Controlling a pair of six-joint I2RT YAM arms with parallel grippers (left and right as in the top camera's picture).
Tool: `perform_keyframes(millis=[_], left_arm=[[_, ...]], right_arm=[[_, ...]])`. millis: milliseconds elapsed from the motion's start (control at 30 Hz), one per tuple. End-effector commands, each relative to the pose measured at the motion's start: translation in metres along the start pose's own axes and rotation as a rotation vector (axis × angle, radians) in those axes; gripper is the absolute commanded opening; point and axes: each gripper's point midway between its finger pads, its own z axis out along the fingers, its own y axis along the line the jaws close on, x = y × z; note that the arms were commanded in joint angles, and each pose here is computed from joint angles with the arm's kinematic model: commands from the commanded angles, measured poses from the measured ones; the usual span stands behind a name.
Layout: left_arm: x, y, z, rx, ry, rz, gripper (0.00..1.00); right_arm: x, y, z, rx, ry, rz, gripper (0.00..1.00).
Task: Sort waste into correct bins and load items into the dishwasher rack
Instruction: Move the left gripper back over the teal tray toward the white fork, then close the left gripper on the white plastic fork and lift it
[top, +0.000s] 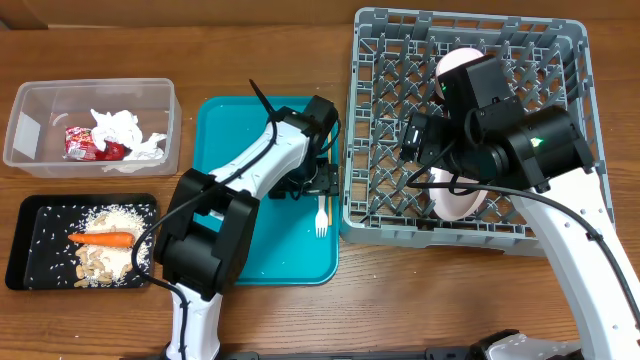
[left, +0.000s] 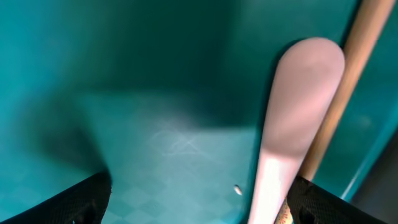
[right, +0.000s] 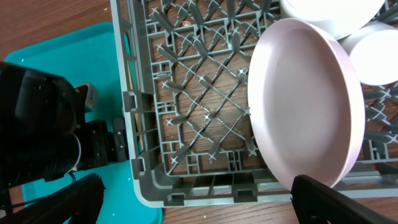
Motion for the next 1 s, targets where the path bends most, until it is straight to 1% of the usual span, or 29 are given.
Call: perform_keyframes(millis=[0,100,133,167,233,400,433,533,600,667,833,867,967], left_arm=[[0.007,0.003,0.017,-0.035,0.039,0.058,0.92],[0.007,0.021,0.015,-0.129,0.03,0.057,0.92],[0.007,0.037,0.013,-0.195,0.028,0.052,0.88],[0.007,0.041,0.012,-0.209,0.03,0.049,0.86],[0.007,0.046,0.012,-0.215,0.039,0.048,0.77],[0.007,0.044,0.013,-0.196,0.05,0.085,0.47],[0.009,0.042,0.013,-0.183,0.058,0.084,0.43],[0.013,0.036,0.015,-0.148,0.08,0.083,0.4],[0.015,0.036,0.015,-0.147,0.086,0.083,0.34],[0.017,0.037,0.014,-0.153,0.097,0.083,0.24],[0.028,0.043,0.013,-0.177,0.142,0.088,0.23],[0.03,0.044,0.013,-0.177,0.149,0.109,0.23],[0.032,0.046,0.013,-0.184,0.159,0.129,0.15]], right_arm=[[-0.005,0.001,-0.004,-0.004,-0.024,0.001,1.0],[-0.005,0.001,-0.004,-0.004,-0.024,0.001,1.0],[-0.005,0.001,-0.004,-0.004,-0.024,0.001,1.0],[-0.005,0.001,-0.004,-0.004,-0.024,0.001,1.0],[-0.005,0.001,-0.004,-0.004,-0.024,0.001,1.0],[-0.005,0.001,-0.004,-0.004,-0.024,0.001,1.0],[-0.005,0.001,-0.004,-0.004,-0.024,0.001,1.0],[-0.005,0.001,-0.004,-0.004,-0.024,0.001,1.0],[-0.005,0.001,-0.004,-0.004,-0.024,0.001,1.0],[-0.005,0.001,-0.004,-0.004,-0.024,0.001,1.0],[-0.005,0.001,-0.004,-0.004,-0.024,0.001,1.0],[-0.005,0.001,-0.004,-0.004,-0.024,0.001,1.0],[-0.005,0.001,-0.004,-0.004,-0.024,0.001,1.0]])
